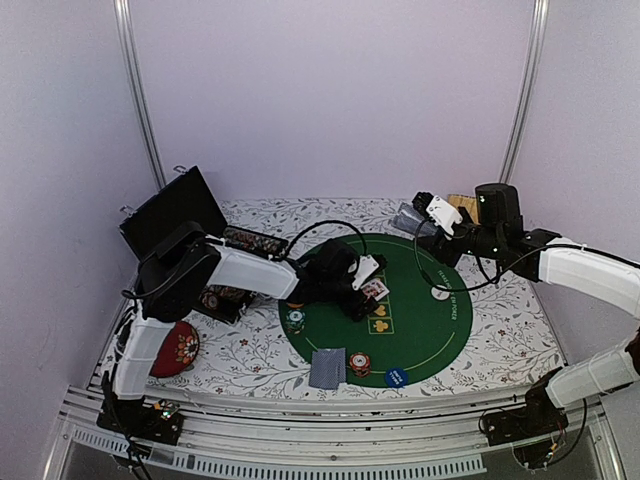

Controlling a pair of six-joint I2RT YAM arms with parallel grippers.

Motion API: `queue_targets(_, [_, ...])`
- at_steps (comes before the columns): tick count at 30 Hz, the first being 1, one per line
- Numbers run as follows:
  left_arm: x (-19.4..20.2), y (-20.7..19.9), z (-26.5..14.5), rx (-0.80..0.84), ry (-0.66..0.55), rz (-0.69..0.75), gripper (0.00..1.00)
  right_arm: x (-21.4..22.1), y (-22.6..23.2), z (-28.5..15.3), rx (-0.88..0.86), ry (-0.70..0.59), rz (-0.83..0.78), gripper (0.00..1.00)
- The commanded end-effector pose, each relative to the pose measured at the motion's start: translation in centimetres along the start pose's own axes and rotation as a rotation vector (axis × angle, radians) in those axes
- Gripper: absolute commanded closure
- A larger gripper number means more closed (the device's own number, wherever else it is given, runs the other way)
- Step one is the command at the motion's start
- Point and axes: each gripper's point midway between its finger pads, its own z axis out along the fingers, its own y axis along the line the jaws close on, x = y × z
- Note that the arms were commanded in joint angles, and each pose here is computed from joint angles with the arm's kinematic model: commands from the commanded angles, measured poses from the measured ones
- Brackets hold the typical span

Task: Distribute texas hold em gaming equipment
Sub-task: Move the poker card to the community card area.

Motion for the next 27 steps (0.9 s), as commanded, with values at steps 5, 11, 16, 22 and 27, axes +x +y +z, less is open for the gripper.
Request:
queue_targets(5, [3.5, 0.2, 2.1, -0.005, 0.112, -0.004, 0.27, -1.1, -0.5, -0.9, 0.016, -0.042, 0.005, 0.52])
queue_targets(11, [4.5, 2.8, 2.0, -0.098, 0.162, 0.125, 0.37, -1.4, -0.6, -1.2, 0.018, -0.052, 0.002, 0.52])
queue_targets(16, [4.6, 3.4, 2.5, -0.078, 0.157, 0.227, 0.40, -1.3, -0.6, -1.2, 0.020, -0.050, 0.001, 0.52])
queue_targets(22, [3.1, 4.8, 3.0, -0.019, 0.104, 0.251, 0.43, -1.4, -0.6, -1.4, 0.020, -0.051, 0.002, 0.52])
queue_targets(27, [2.9, 4.7, 2.9, 0.096, 0.109, 0.210, 0.46, -1.5, -0.7, -1.5, 0.023, -0.053, 0.002, 0.52])
